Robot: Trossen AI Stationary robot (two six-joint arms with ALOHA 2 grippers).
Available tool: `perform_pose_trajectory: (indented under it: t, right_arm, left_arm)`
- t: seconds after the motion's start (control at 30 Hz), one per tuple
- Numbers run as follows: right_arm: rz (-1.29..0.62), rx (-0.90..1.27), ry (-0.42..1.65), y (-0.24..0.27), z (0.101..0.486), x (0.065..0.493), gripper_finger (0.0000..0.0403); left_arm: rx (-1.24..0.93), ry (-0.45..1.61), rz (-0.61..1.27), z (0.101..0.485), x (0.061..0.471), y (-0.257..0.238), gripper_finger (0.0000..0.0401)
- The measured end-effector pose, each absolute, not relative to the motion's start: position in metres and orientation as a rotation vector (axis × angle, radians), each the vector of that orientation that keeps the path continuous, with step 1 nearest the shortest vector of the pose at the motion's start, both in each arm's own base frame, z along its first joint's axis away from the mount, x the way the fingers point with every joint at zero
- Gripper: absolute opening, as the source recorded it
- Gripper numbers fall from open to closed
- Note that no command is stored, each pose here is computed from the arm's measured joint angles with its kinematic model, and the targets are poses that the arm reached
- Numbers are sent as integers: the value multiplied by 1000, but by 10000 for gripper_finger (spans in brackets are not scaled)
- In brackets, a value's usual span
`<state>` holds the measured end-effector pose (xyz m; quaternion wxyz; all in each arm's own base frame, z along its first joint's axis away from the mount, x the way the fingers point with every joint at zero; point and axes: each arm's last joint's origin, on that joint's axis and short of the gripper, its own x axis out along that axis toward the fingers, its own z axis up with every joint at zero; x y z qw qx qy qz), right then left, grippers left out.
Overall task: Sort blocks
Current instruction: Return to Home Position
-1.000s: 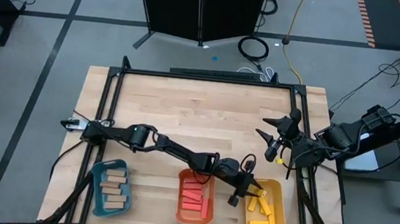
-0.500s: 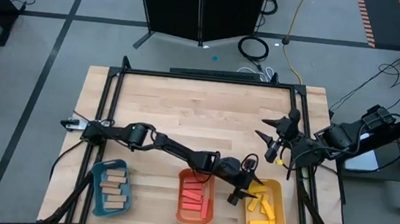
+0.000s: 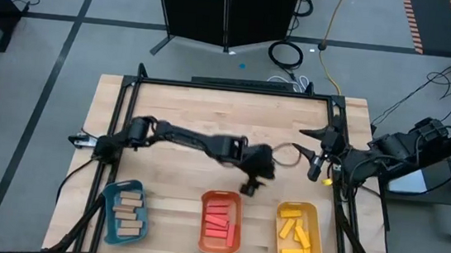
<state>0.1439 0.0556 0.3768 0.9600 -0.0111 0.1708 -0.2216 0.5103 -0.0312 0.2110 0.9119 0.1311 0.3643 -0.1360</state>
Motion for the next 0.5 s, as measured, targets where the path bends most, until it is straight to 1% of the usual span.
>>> perform_pose_trajectory:
  t: [0.07, 0.2, 0.37, 0.5]
  right_arm:
    - [-443, -43, 344, 54, 380, 141, 198]
    - [-437, -79, 355, 50, 381, 134, 198]
    - [-405, -65, 397, 46, 378, 125, 198]
    - [-314, 44, 473, 47, 372, 122, 198]
  left_arm:
    - [231, 854, -248, 212, 495, -14, 253]
    - [184, 990, -123, 222, 462, 5, 253]
    - [164, 1014, 47, 242, 405, 10, 246]
    - [101, 895, 131, 256, 348, 2, 238]
